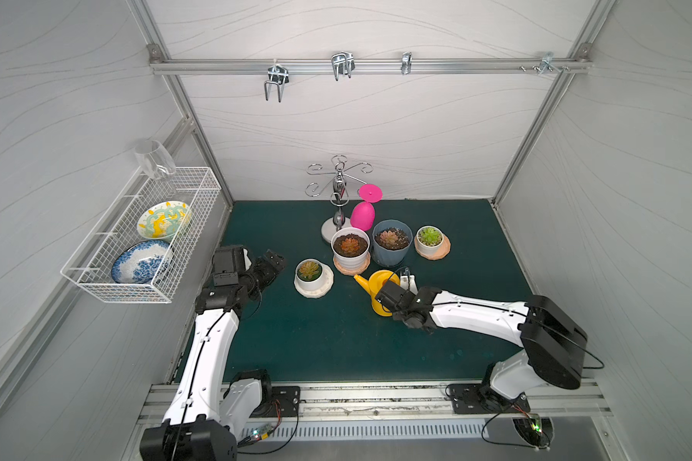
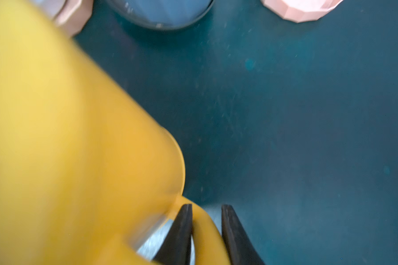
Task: Water the succulent around the soil edge
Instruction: Place the watering can at the center of the board.
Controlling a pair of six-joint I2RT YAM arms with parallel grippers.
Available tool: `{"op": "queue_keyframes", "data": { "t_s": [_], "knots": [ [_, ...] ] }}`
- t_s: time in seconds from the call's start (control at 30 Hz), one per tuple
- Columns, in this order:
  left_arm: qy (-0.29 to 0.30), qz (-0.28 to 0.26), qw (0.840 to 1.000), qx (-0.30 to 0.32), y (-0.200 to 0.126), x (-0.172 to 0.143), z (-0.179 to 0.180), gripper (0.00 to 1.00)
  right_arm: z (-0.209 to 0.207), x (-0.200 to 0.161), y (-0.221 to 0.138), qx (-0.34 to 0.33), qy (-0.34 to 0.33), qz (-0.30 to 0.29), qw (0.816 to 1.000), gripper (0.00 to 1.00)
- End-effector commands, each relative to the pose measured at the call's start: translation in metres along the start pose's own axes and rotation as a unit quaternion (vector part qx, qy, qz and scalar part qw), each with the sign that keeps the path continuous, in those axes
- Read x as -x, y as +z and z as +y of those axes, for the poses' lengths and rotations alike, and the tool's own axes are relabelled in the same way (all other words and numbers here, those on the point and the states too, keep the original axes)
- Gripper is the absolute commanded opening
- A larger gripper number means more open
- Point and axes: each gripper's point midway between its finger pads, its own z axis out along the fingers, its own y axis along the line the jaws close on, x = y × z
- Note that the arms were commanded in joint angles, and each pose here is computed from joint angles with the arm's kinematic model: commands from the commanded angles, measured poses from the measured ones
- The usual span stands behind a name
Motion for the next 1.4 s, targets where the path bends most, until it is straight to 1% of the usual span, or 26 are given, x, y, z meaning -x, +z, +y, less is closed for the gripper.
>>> {"op": "queue_keyframes", "data": {
  "t_s": [0.0,0.1,0.17,0.4,0.5,0.67,0.73,0.87,0.9,0.93,0.97,1.0,1.07,1.17,1.3,1.37],
  "knots": [
    [0.012,-0.013,1.0,-0.021,-0.004,0.007,-0.013,1.0,-0.003,-0.014,-0.01,-0.019,-0.035,0.014,0.999,0.33],
    [0.011,-0.014,1.0,-0.021,-0.004,0.008,-0.013,1.0,0.006,-0.021,-0.016,-0.011,-0.052,0.018,0.998,0.33],
    [0.011,-0.015,1.0,-0.021,-0.005,0.008,-0.014,1.0,0.012,-0.024,-0.02,-0.003,-0.061,0.02,0.998,0.36],
    [0.011,-0.017,1.0,-0.018,-0.006,0.008,-0.012,1.0,0.042,-0.029,-0.034,0.052,-0.086,0.016,0.995,0.37],
    [0.013,-0.018,1.0,-0.015,-0.006,0.008,-0.011,1.0,0.045,-0.028,-0.038,0.061,-0.088,0.016,0.994,0.37],
    [0.016,-0.023,1.0,-0.006,-0.007,0.009,-0.008,1.0,0.035,-0.027,-0.047,0.059,-0.086,0.014,0.994,0.46],
    [0.018,-0.027,0.999,-0.002,-0.008,0.01,-0.007,1.0,0.03,-0.025,-0.054,0.068,-0.082,0.009,0.994,0.52],
    [0.028,-0.047,0.998,0.008,-0.015,0.014,-0.004,1.0,0.017,-0.022,-0.072,0.089,-0.072,-0.008,0.993,0.6],
    [0.03,-0.056,0.998,0.01,-0.017,0.016,-0.003,1.0,0.012,-0.02,-0.077,0.092,-0.068,-0.013,0.993,0.65],
    [0.034,-0.065,0.997,0.013,-0.019,0.018,-0.002,1.0,0.006,-0.016,-0.082,0.091,-0.064,-0.021,0.994,0.75],
    [0.038,-0.073,0.996,0.014,-0.022,0.02,-0.002,1.0,-0.001,-0.011,-0.088,0.087,-0.061,-0.031,0.994,0.95],
    [0.043,-0.084,0.995,0.017,-0.025,0.023,-0.001,1.0,-0.009,-0.005,-0.094,0.082,-0.056,-0.042,0.994,0.99],
    [0.054,-0.103,0.993,0.025,-0.028,0.029,0.0,1.0,-0.027,0.01,-0.103,0.064,-0.041,-0.066,0.995,0.99],
    [0.068,-0.128,0.988,0.047,-0.031,0.038,0.006,1.0,-0.055,0.038,-0.113,0.05,0.002,-0.095,0.994,0.99],
    [0.093,-0.163,0.98,0.073,-0.03,0.052,0.014,1.0,-0.095,0.068,-0.107,0.059,0.079,-0.105,0.99,0.99],
    [0.109,-0.183,0.974,0.08,-0.03,0.059,0.015,1.0,-0.125,0.078,-0.101,0.037,0.128,-0.112,0.985,0.99]
  ]
}}
